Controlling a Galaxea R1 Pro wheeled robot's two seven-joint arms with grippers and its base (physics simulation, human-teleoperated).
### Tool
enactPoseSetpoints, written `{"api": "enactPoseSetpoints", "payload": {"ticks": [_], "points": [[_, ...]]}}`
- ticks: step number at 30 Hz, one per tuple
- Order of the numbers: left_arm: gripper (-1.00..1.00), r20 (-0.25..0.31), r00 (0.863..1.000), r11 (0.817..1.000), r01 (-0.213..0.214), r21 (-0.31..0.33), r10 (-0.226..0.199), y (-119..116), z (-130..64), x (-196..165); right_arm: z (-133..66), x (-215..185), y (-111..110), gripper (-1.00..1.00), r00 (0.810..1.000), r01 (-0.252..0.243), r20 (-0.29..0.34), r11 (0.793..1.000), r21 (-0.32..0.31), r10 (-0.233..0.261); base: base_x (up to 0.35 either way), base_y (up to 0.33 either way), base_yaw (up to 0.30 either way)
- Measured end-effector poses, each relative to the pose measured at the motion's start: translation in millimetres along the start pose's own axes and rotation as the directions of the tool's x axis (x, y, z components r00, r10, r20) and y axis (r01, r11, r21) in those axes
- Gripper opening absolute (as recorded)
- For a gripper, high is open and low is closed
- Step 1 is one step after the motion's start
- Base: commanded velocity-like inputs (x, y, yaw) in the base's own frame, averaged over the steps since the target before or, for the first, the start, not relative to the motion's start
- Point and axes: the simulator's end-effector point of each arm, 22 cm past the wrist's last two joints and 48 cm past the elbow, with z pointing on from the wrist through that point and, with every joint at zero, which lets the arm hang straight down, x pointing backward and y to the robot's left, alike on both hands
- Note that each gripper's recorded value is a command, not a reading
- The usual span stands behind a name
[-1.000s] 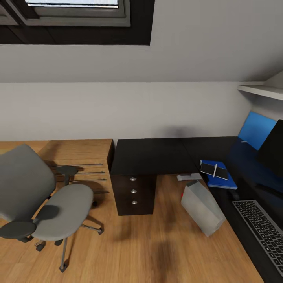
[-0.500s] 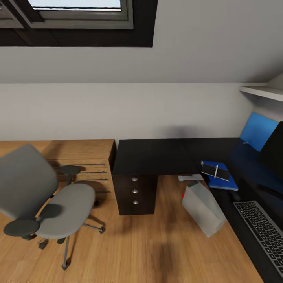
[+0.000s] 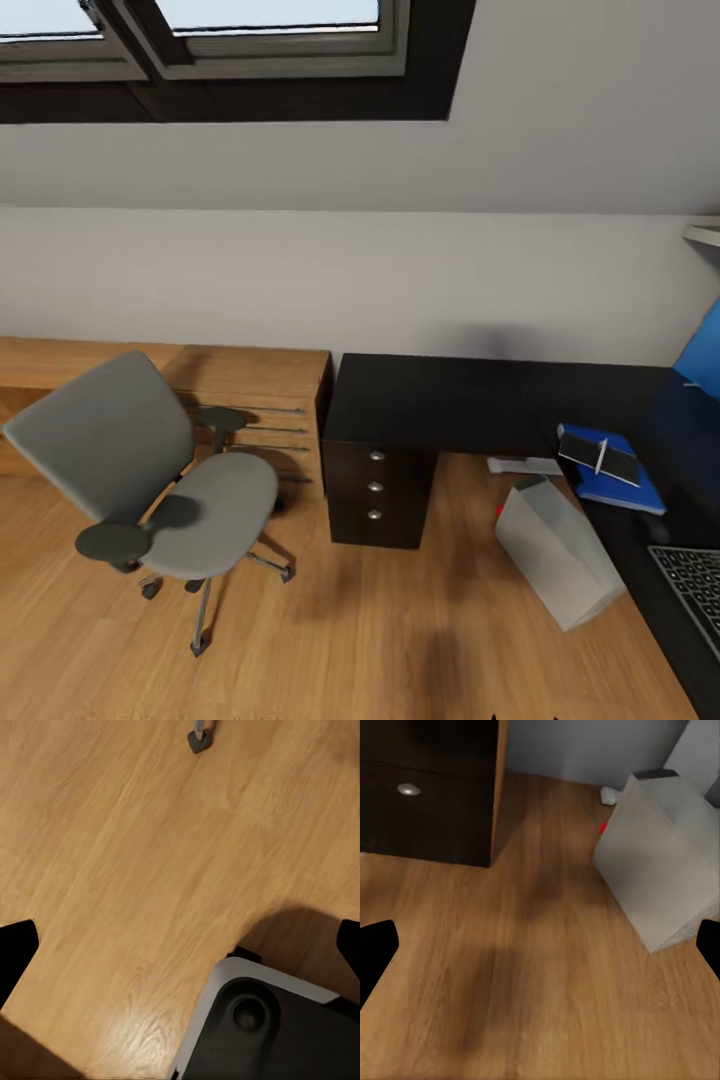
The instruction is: In the bedroom, organize the workspace by keeping the computer under the desk, ensuring the monitor is on the desk, placing the keyboard on the desk next to the monitor, placing the mouse on the desk next to the keyboard, moving the folder from the swivel chair onto the desk next to the mouse, stacking the notebook on top of the folder with the pen on top of the notebook, and positioning the swivel chair next to the desk.
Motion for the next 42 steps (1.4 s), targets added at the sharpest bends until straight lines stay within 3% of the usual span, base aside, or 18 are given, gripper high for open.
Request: {"api": "enactPoseSetpoints", "payload": {"ticks": [5, 10, 15, 42], "points": [[1.0, -0.005, 1.0, 1.0, -0.003, -0.001, 0.003, 0.8, -0.3, 2.5, 0.1, 2.2, 2.2, 1.0, 1.0, 0.002, -0.01, 1.0, -0.003, -0.002, -0.216, -0.043, 0.279], [1.0, -0.009, 1.0, 1.0, -0.005, -0.002, 0.005, 1.7, -0.6, 4.1, -1.6, 22.4, 6.9, 1.0, 0.994, 0.038, -0.1, 0.999, -0.022, -0.04, -0.101, -0.061, 0.272], [1.0, -0.013, 1.0, 1.0, -0.006, -0.003, 0.006, 1.8, -0.9, 5.5, -2.8, 29.4, 7.7, 1.0, 0.99, 0.049, -0.128, 0.998, -0.027, -0.052, -0.018, -0.011, 0.268], [1.0, -0.03, 0.999, 1.0, -0.015, -0.012, 0.015, 7.5, -1.1, 12.1, -5.1, 40.7, 6.2, 1.0, 0.984, 0.075, -0.157, 0.996, -0.049, -0.082, 0.0, 0.0, 0.259]]}}
